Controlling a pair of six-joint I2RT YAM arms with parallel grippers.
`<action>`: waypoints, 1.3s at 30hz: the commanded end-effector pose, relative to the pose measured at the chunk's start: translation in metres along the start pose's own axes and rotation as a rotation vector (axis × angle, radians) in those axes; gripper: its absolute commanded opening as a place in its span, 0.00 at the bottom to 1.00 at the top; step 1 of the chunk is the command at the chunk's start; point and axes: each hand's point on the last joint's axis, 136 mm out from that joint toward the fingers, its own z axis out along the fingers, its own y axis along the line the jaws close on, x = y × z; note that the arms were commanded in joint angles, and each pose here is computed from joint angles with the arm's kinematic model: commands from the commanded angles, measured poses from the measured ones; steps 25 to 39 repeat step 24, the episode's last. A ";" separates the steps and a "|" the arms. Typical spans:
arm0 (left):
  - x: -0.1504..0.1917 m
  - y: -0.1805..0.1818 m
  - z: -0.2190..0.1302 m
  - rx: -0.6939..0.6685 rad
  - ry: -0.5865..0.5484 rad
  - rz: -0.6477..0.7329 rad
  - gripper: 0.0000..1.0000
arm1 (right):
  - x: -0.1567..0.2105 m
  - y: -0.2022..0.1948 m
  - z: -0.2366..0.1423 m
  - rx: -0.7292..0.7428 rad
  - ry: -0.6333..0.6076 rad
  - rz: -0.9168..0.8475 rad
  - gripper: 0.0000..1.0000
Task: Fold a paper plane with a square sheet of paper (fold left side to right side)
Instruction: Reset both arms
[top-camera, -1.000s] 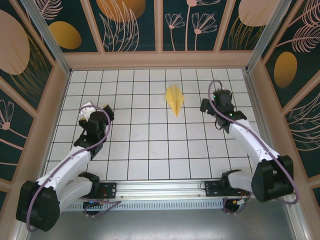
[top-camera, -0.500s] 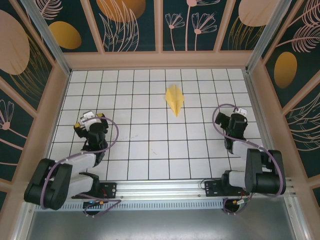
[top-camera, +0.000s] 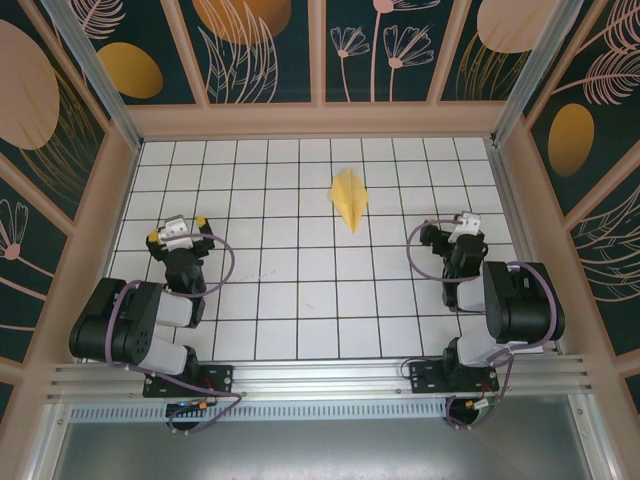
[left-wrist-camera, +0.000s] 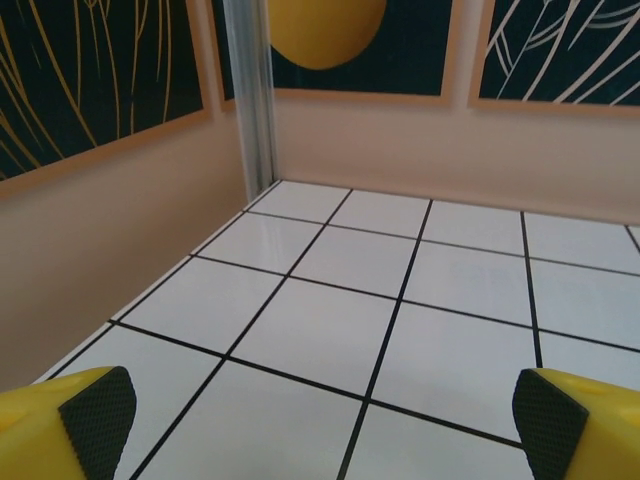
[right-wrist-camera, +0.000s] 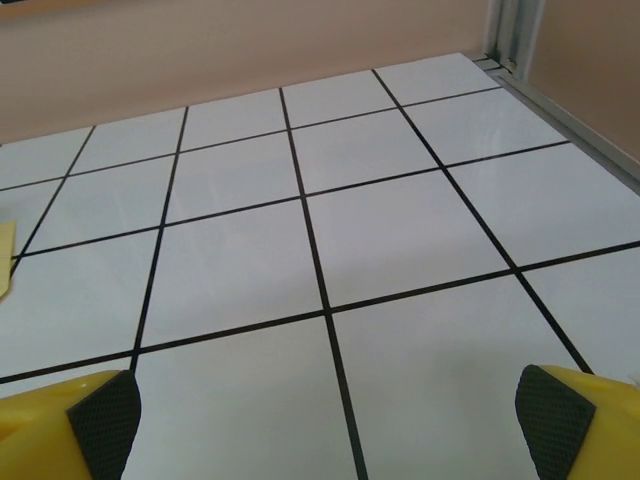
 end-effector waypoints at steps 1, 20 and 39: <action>-0.013 -0.009 0.002 0.063 -0.061 -0.046 0.98 | -0.029 0.005 -0.003 -0.024 -0.125 -0.012 0.99; -0.006 -0.004 0.019 0.042 0.004 -0.064 0.99 | -0.028 0.008 0.000 -0.042 -0.110 -0.027 0.99; -0.006 -0.004 0.019 0.042 0.003 -0.064 0.99 | -0.029 0.008 0.000 -0.041 -0.111 -0.026 0.99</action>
